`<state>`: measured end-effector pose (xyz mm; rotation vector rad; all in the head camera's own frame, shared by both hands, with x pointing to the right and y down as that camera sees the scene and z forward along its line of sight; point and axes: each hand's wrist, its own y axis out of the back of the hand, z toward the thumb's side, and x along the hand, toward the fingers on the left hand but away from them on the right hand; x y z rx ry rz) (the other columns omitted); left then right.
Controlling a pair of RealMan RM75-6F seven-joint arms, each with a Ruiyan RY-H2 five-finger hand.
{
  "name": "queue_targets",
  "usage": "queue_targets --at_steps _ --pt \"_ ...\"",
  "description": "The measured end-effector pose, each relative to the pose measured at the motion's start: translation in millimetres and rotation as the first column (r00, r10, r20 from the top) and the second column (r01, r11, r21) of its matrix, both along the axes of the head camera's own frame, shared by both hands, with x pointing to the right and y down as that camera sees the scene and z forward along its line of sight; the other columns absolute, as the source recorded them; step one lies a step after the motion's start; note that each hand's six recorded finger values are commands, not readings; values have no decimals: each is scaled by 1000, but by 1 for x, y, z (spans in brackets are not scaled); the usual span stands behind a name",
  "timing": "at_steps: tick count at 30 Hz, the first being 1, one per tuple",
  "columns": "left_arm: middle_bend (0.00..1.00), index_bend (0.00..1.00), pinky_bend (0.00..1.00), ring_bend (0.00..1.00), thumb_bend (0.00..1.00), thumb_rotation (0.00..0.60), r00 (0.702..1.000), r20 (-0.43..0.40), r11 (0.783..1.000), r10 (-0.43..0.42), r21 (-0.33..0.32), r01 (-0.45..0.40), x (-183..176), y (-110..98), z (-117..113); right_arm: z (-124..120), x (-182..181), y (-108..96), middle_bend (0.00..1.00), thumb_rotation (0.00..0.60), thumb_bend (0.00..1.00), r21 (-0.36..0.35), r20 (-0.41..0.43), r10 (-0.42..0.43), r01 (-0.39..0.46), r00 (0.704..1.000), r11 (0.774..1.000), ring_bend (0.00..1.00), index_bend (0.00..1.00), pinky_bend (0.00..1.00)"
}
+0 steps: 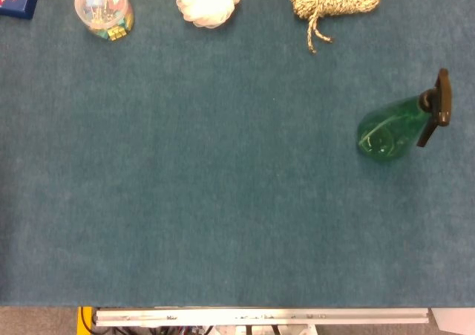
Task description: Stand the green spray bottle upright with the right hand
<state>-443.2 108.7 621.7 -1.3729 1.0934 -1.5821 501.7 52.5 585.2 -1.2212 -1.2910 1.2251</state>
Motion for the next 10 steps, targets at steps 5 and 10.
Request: queue_targets --at_steps 5,10 --pt "81 267 0 13 0 600 1000 -7 1000 2 11 -2 -1 -1 -1 4 10 1 140 600 0 -27 -7 24 -24 1000 999 78 41 57" --pt "82 269 0 13 0 600 1000 -23 1000 9 16 -8 1 -3 -2 4 13 -1 140 600 0 -39 1 29 -29 1000 999 78 41 57"
